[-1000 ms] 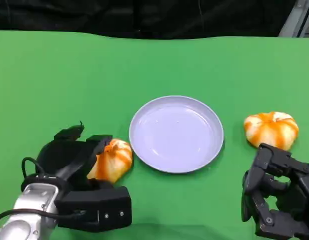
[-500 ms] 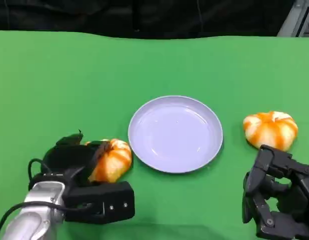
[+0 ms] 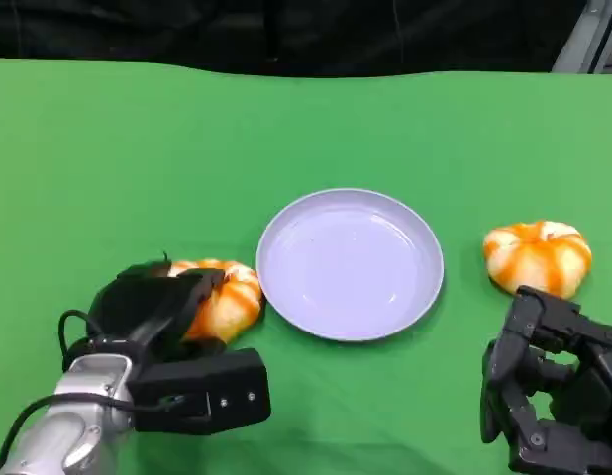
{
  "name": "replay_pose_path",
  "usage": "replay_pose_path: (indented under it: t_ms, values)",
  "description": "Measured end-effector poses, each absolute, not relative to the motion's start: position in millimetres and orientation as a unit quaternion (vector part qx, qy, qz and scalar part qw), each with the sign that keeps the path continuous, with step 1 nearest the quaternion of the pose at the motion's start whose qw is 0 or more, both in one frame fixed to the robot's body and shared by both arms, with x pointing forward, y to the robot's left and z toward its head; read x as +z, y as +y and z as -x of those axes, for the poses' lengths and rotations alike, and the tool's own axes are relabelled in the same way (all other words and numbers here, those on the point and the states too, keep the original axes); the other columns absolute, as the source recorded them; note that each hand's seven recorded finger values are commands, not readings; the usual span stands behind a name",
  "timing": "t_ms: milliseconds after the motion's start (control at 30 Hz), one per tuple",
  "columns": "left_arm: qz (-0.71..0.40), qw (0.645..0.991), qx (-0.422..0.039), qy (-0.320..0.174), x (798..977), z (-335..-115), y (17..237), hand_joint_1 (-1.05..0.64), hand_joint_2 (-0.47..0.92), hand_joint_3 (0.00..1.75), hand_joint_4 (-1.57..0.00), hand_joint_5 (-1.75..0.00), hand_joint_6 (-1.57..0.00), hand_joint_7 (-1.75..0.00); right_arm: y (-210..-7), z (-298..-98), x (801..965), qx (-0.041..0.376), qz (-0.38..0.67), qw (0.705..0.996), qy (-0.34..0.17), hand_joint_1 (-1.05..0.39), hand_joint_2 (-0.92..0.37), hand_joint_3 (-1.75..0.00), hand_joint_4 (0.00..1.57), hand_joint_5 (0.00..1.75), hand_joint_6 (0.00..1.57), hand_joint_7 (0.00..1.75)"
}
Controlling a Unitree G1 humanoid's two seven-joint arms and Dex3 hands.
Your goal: Grasp the bread from the table and place it into the plate.
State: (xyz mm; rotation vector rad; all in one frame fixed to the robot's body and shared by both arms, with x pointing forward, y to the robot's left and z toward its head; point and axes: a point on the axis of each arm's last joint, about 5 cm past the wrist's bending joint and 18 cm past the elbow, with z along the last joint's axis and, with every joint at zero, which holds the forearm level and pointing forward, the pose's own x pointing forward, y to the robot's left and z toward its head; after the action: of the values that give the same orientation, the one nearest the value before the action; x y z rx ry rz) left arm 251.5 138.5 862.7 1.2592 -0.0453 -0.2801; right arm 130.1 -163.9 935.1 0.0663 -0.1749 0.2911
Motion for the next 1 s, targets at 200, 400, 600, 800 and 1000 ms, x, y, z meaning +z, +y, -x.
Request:
replay_pose_path:
  t_ms: [200, 400, 600, 800, 1000]
  values:
    - [-0.549, 0.827, -0.077, -0.088, 862.3, -249, 142, -0.11, 0.85, 0.48, -0.89, -1.48, -1.24, -0.33, -164, -130, 935.4, 0.145, -0.032, 0.985, -0.087, -0.03, -0.60, -1.25, 0.85, 1.75, 0.61, 1.74]
    - [-0.518, 0.843, -0.018, -0.143, 868.3, -252, 153, -0.10, 0.67, 0.85, -0.82, -1.74, -0.77, -1.43, -164, -130, 935.2, 0.144, -0.031, 0.985, -0.085, -0.03, -0.60, -1.24, 0.85, 1.75, 0.62, 1.74]
    - [-0.511, 0.843, 0.022, -0.167, 884.7, -256, 159, -0.12, 0.62, 0.89, -0.83, -1.75, -0.75, -1.50, -165, -130, 935.0, 0.143, -0.032, 0.986, -0.081, -0.04, -0.61, -1.24, 0.84, 1.75, 0.61, 1.74]
    - [-0.490, 0.842, 0.037, -0.221, 906.9, -264, 148, -0.17, 0.63, 0.91, -0.83, -1.75, -0.67, -1.67, -165, -130, 935.0, 0.143, -0.030, 0.986, -0.080, -0.03, -0.61, -1.24, 0.84, 1.75, 0.61, 1.75]
    - [-0.459, 0.845, 0.001, -0.275, 920.3, -270, 114, -0.16, 0.64, 0.85, -0.83, -1.75, -0.76, -1.48, -165, -130, 934.9, 0.141, -0.028, 0.986, -0.079, -0.02, -0.60, -1.25, 0.84, 1.75, 0.61, 1.75]
